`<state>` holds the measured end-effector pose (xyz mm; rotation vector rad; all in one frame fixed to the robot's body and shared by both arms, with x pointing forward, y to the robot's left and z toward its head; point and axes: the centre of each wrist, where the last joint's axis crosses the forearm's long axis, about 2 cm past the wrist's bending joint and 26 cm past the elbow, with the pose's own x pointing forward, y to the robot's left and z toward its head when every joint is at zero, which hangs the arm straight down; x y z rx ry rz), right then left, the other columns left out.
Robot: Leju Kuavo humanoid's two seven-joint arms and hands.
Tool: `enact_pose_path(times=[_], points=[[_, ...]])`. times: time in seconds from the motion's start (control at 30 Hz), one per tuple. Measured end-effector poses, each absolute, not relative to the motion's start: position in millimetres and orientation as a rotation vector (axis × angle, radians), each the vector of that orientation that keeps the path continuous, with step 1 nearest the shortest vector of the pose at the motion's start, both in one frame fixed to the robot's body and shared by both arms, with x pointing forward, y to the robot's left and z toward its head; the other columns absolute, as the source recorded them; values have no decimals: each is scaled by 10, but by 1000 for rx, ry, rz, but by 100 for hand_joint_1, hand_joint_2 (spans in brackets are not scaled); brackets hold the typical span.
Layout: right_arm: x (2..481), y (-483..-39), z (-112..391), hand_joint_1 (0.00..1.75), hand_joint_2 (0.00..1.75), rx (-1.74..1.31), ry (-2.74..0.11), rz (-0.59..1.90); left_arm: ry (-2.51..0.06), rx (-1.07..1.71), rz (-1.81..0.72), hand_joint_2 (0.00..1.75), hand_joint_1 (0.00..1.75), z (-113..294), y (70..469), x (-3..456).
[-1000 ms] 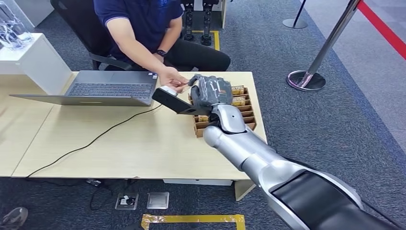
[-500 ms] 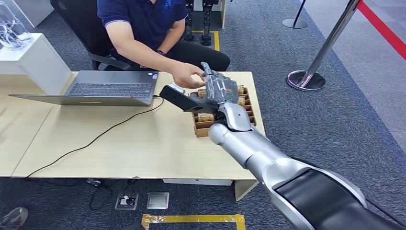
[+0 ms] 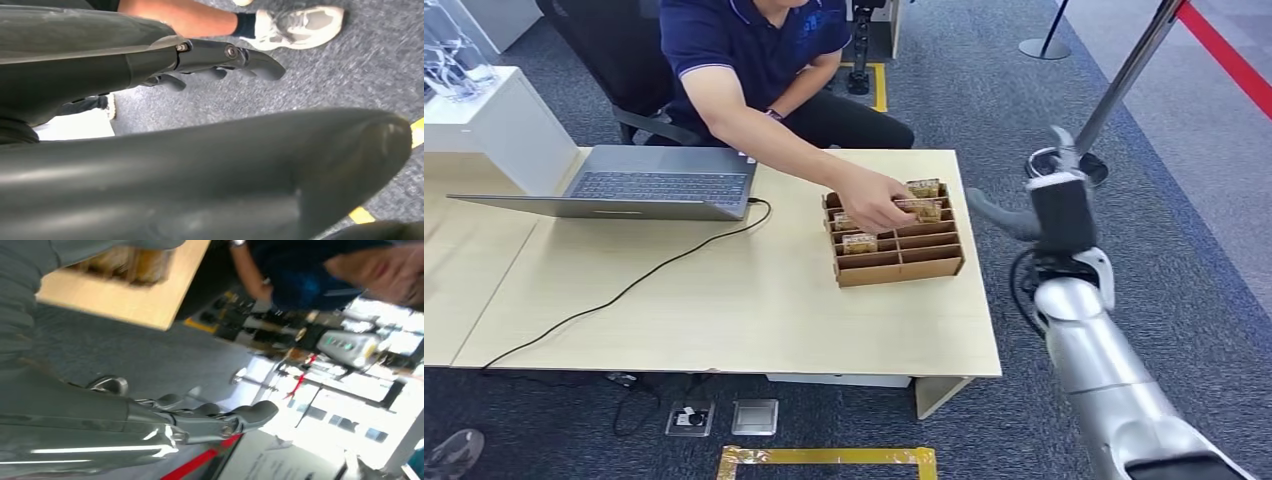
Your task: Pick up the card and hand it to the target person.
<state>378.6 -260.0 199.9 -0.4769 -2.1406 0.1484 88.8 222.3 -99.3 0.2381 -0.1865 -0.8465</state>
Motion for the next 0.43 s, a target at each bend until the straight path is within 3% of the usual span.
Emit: enact_pose_path(times=[0.17,0.43], points=[[3062,-3395,1582,0,175,-349,-2114,-51,-172,236,-839,0,0,-1011,2255,818],[2240,-4248,1192,0,175,-304,-1968,-280,-168,243,-837,0,0,-1017,2294,813]])
